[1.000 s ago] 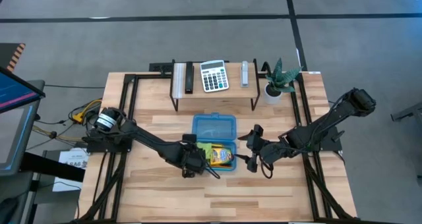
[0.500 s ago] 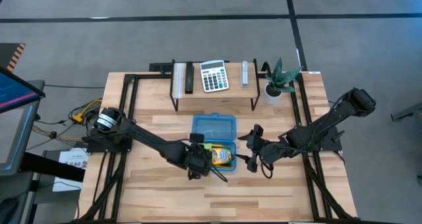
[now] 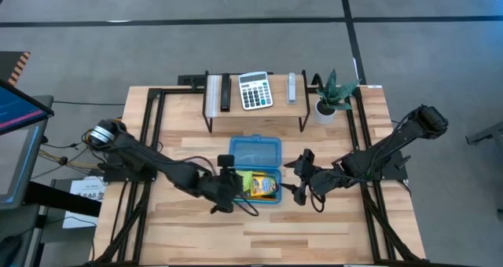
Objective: Pack school essentials
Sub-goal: Close the blue supply box
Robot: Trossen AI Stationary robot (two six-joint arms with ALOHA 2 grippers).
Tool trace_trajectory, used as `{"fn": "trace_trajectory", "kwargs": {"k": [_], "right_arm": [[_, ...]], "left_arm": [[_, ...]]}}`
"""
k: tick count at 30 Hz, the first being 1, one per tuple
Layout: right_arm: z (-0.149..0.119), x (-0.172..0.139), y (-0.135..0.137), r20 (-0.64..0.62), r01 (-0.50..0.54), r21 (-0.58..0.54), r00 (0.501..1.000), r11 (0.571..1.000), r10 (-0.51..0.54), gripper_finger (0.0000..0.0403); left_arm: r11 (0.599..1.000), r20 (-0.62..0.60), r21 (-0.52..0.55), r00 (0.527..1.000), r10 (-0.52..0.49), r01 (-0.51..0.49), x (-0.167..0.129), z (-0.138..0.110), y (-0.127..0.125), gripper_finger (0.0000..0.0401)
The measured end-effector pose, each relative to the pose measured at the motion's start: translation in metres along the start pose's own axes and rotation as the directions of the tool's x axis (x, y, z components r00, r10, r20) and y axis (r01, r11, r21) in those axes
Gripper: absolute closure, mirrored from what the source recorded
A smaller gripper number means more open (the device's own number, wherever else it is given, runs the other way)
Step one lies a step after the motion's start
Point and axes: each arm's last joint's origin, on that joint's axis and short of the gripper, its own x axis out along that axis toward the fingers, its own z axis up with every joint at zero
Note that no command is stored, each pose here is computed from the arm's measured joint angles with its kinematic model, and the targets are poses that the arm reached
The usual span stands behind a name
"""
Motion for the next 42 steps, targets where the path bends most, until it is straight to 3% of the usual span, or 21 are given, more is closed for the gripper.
{"fn": "trace_trajectory", "kwargs": {"k": [5, 12, 15, 20, 24, 27, 31, 36, 40, 42], "right_arm": [[-0.001, 0.000, -0.001, -0.009, 0.005, -0.006, 1.000, 1.000, -0.005, 0.0045], [-0.001, 0.000, -0.002, -0.012, 0.012, -0.006, 1.000, 1.000, -0.012, 0.0045], [0.000, 0.002, -0.004, -0.016, 0.025, -0.004, 1.000, 1.000, -0.025, 0.0045], [0.001, 0.007, -0.014, -0.036, 0.073, 0.051, 0.997, 0.996, -0.071, 0.0046], [-0.001, 0.010, -0.022, -0.080, 0.122, 0.027, 0.990, 0.992, -0.119, 0.0063], [-0.004, 0.012, -0.030, -0.121, 0.166, 0.006, 0.979, 0.986, -0.164, 0.0095], [-0.004, 0.015, -0.039, -0.157, 0.201, 0.003, 0.968, 0.980, -0.198, 0.0155], [-0.010, 0.022, -0.057, -0.190, 0.256, -0.002, 0.949, 0.967, -0.252, 0.0265], [-0.027, 0.031, -0.078, -0.227, 0.296, 0.026, 0.932, 0.955, -0.283, 0.0367], [-0.034, 0.036, -0.089, -0.239, 0.286, 0.064, 0.935, 0.956, -0.264, 0.0390]], "left_arm": [[0.996, 0.199, -0.081, 0.980, -0.022, 0.039, -0.012, -0.032, 0.007, 0.0278], [0.961, 0.462, -0.243, 0.887, -0.007, 0.134, -0.020, -0.086, 0.027, 0.0278], [0.942, 0.487, -0.303, 0.873, 0.025, 0.142, -0.019, -0.103, 0.035, 0.0278], [0.917, 0.444, -0.382, 0.893, 0.078, 0.110, -0.012, -0.119, 0.049, 0.0278], [0.930, 0.414, -0.357, 0.907, 0.075, 0.086, -0.004, -0.129, 0.056, 0.0278], [0.923, 0.373, -0.380, 0.923, 0.097, 0.057, 0.004, -0.140, 0.064, 0.0278], [0.912, 0.367, -0.396, 0.929, 0.052, 0.106, 0.007, -0.142, 0.070, 0.0278], [0.911, 0.310, -0.405, 0.949, 0.063, 0.072, 0.011, -0.147, 0.076, 0.0278], [0.892, 0.197, -0.450, 0.978, 0.063, 0.033, 0.016, -0.158, 0.081, 0.0278], [0.885, 0.146, -0.465, 0.987, 0.068, 0.008, 0.018, -0.163, 0.082, 0.0283]]}}
